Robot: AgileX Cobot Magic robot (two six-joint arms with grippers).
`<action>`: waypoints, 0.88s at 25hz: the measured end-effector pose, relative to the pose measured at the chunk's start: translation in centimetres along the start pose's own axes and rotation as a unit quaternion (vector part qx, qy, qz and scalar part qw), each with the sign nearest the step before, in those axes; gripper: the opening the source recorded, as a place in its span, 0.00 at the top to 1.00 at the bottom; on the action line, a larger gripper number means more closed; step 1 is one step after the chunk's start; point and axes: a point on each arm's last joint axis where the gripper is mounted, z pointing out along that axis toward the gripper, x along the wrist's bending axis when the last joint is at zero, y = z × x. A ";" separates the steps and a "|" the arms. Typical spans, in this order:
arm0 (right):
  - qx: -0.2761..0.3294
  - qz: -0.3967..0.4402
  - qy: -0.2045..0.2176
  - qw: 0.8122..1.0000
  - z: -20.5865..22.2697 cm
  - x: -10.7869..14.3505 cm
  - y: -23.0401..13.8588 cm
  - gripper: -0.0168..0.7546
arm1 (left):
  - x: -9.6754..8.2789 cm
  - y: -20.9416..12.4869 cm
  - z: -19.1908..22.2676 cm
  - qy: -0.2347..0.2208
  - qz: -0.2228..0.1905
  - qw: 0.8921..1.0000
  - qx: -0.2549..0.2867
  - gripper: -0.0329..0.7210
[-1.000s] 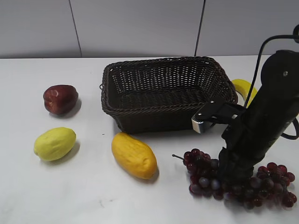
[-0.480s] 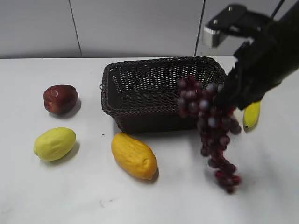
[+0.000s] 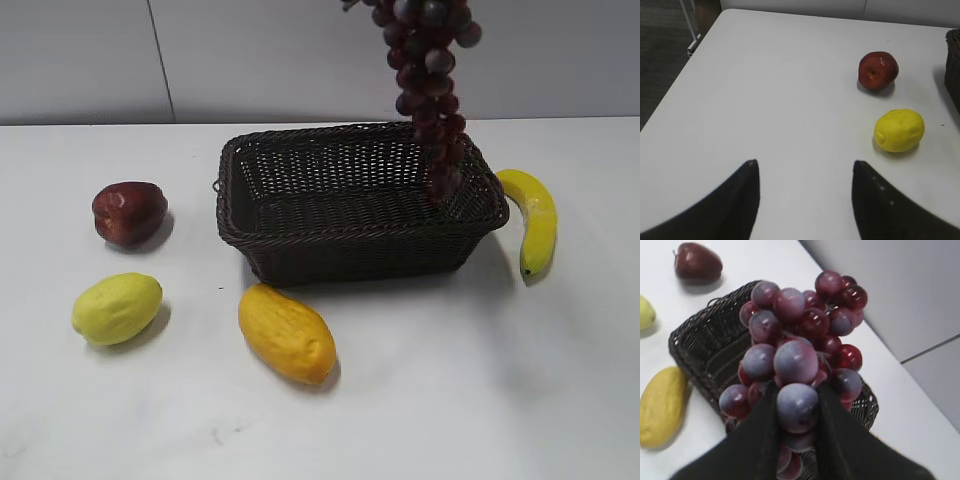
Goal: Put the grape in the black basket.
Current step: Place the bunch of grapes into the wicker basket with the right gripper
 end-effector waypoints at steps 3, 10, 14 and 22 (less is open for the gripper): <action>-0.018 0.003 -0.018 1.000 2.6 -0.8 0.3 0.80 | 0.0 0.0 0.0 0.000 0.000 1.000 0.000 0.22; 0.012 0.015 -0.018 1.000 10.6 -1.3 -2.1 0.80 | 0.0 0.0 0.0 0.000 0.000 1.000 0.000 0.22; 0.058 0.020 0.010 0.998 12.8 -0.8 -3.7 0.69 | 0.0 0.0 0.0 0.000 0.000 1.000 0.000 0.22; 0.079 0.080 -0.008 0.994 13.0 -1.2 -4.0 0.14 | 0.0 0.0 0.0 0.000 0.000 1.000 0.000 0.22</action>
